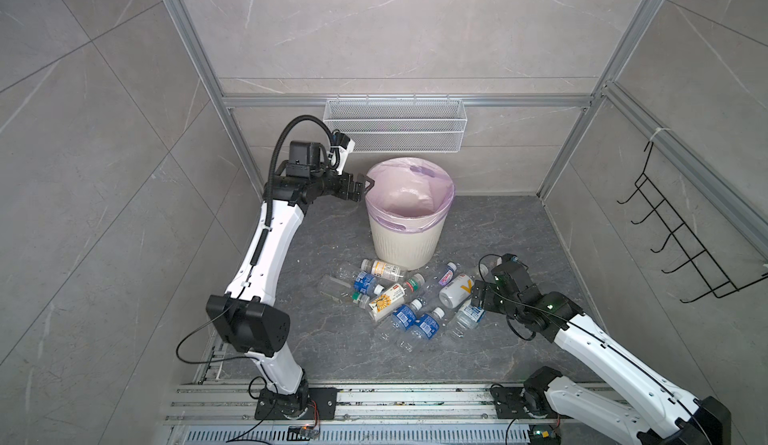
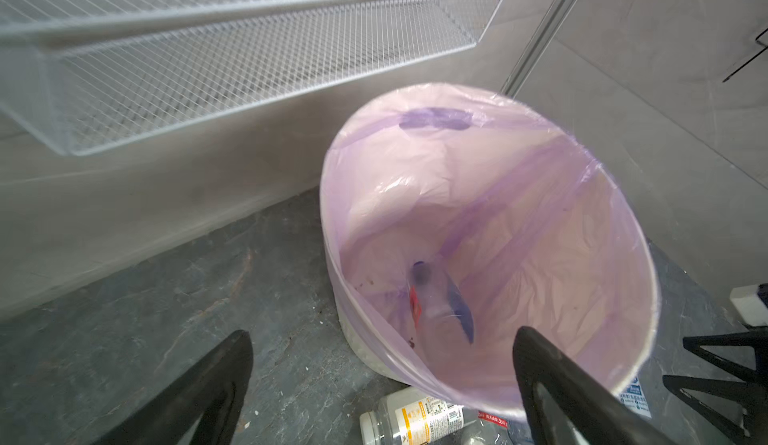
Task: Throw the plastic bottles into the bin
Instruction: 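Open the left gripper to drop the bottle into the bin, then withdraw, then lower the right gripper onto the green-and-blue labelled bottle and close it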
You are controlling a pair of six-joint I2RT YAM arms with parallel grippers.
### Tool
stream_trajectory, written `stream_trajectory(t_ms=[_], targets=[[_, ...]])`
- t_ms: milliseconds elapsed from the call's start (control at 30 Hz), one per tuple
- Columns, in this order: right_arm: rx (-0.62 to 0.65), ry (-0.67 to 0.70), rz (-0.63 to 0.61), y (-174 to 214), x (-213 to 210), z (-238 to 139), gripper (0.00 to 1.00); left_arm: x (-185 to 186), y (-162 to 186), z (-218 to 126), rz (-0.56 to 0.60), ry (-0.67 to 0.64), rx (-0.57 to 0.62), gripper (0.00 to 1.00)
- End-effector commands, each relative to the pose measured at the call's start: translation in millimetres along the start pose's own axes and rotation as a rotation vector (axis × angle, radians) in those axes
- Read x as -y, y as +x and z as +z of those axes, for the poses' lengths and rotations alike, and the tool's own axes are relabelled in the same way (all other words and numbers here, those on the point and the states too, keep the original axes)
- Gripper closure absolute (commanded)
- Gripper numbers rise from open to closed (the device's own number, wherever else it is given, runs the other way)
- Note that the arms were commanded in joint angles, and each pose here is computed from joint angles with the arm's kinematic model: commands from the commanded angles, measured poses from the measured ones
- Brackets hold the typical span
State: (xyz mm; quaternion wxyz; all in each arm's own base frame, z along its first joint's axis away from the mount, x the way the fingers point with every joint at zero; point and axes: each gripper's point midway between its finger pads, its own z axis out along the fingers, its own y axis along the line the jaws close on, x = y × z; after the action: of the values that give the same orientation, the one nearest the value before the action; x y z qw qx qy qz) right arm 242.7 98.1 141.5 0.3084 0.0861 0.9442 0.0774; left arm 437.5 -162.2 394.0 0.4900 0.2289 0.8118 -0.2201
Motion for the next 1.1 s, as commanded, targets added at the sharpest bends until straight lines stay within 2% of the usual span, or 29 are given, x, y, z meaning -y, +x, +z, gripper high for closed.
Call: stream_trajectory(t_ms=[0,133,567,833,1067], targets=[[0.002,-0.018,0.033,-5.3,-6.8,-3.4,0.01,-1.2,-44.0,-59.5,0.026,-0.059,0.187,0.00],[-0.009,-0.023,0.052,-5.5,-9.5,-2.7,0.01,-27.0,-20.0,-81.1,-0.071,-0.097,0.169,0.00],[-0.051,-0.001,0.153,6.2,-5.0,3.9,0.01,-74.1,118.2,-122.8,-0.285,-0.233,0.079,0.00],[-0.080,0.010,0.173,15.6,-1.7,8.6,0.01,-73.1,188.5,-111.8,-0.338,-0.223,-0.022,0.00],[-0.093,0.012,0.194,24.6,2.5,10.1,0.01,-73.3,220.0,-106.0,-0.352,-0.225,-0.072,0.00]])
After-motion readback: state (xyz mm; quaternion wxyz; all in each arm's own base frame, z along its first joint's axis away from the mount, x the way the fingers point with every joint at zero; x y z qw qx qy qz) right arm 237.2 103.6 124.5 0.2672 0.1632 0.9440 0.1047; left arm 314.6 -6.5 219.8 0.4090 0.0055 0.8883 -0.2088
